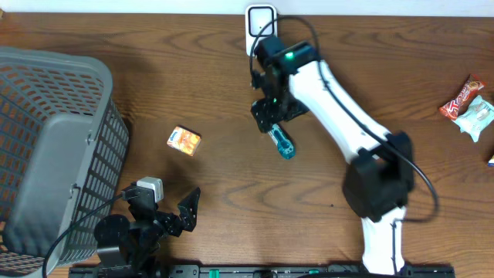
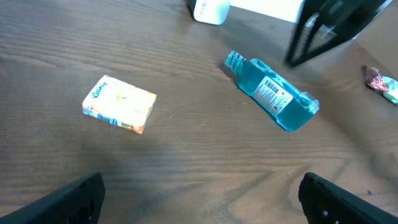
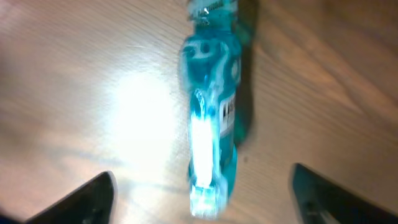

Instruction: Scan the item barcode

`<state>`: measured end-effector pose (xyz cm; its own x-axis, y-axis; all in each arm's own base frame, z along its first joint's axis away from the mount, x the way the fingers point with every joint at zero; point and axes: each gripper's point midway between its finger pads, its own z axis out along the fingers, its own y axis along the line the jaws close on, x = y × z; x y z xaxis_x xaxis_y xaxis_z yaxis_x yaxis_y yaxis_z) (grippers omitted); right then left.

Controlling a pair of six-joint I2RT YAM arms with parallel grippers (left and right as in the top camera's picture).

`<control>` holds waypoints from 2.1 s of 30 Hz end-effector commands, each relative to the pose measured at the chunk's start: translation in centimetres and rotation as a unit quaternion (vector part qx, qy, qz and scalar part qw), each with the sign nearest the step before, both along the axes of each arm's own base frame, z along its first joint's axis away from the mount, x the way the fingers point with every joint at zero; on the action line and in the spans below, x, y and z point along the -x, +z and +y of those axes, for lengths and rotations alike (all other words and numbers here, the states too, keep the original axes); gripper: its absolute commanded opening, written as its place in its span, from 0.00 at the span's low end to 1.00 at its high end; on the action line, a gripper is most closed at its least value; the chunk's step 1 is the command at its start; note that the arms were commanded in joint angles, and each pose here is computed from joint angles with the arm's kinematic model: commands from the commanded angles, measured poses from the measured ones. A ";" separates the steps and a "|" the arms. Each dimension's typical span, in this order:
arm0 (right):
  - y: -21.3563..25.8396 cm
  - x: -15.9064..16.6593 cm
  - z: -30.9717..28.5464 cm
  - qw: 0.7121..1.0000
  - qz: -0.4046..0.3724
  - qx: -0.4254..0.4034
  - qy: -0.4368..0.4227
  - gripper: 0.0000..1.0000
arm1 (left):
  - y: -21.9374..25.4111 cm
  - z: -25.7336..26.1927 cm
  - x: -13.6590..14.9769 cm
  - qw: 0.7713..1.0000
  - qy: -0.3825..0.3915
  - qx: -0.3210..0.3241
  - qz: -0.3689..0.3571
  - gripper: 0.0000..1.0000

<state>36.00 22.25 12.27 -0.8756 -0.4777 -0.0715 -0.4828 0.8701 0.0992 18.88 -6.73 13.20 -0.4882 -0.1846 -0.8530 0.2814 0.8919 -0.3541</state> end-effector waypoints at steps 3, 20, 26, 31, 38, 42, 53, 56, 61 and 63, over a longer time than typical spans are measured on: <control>8.2 2.0 -0.7 0.997 -0.062 -0.044 -0.007 0.99 | 0.4 0.0 0.0 1.000 -0.004 -0.004 -0.008 0.99; 6.2 3.3 -4.8 0.945 -0.286 -0.114 -0.109 0.99 | 0.4 0.0 0.0 1.000 -0.004 -0.004 -0.008 0.99; 1.7 4.6 -2.9 0.939 -0.281 -0.184 -0.081 0.99 | 0.4 0.0 0.0 1.000 -0.004 -0.004 -0.008 0.99; -3.2 5.4 -2.0 0.946 -0.269 -0.182 -0.022 0.99 | 0.4 0.0 0.0 1.000 -0.004 -0.004 -0.008 0.99; -6.9 4.6 -1.3 0.951 -0.269 -0.145 0.037 0.99 | 0.4 0.0 0.0 1.000 -0.004 -0.004 -0.008 0.99; -9.4 3.8 -1.6 0.956 -0.266 -0.121 0.029 0.99 | 0.4 0.0 0.0 1.000 -0.004 -0.004 -0.008 0.99; -12.0 3.6 -2.4 0.964 -0.252 -0.088 0.022 0.49 | 0.4 0.0 0.0 1.000 -0.004 -0.004 -0.008 0.99; -12.1 3.5 -2.7 0.964 -0.252 -0.087 0.019 0.38 | 0.4 0.0 0.0 1.000 -0.004 -0.004 -0.008 0.99; -12.1 3.3 -3.0 0.964 -0.251 -0.086 0.015 0.12 | 0.4 0.0 0.0 1.000 -0.004 -0.004 -0.008 0.99; -11.9 3.2 -2.9 0.963 -0.253 -0.087 0.014 0.02 | 0.4 0.0 0.0 1.000 -0.004 -0.004 -0.008 0.99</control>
<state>32.77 19.77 0.59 -0.6847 -0.4453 -0.5770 -0.5396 0.8418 -0.0093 18.88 -6.73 13.19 -0.4887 -0.1849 -0.8526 0.2811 0.8918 -0.3545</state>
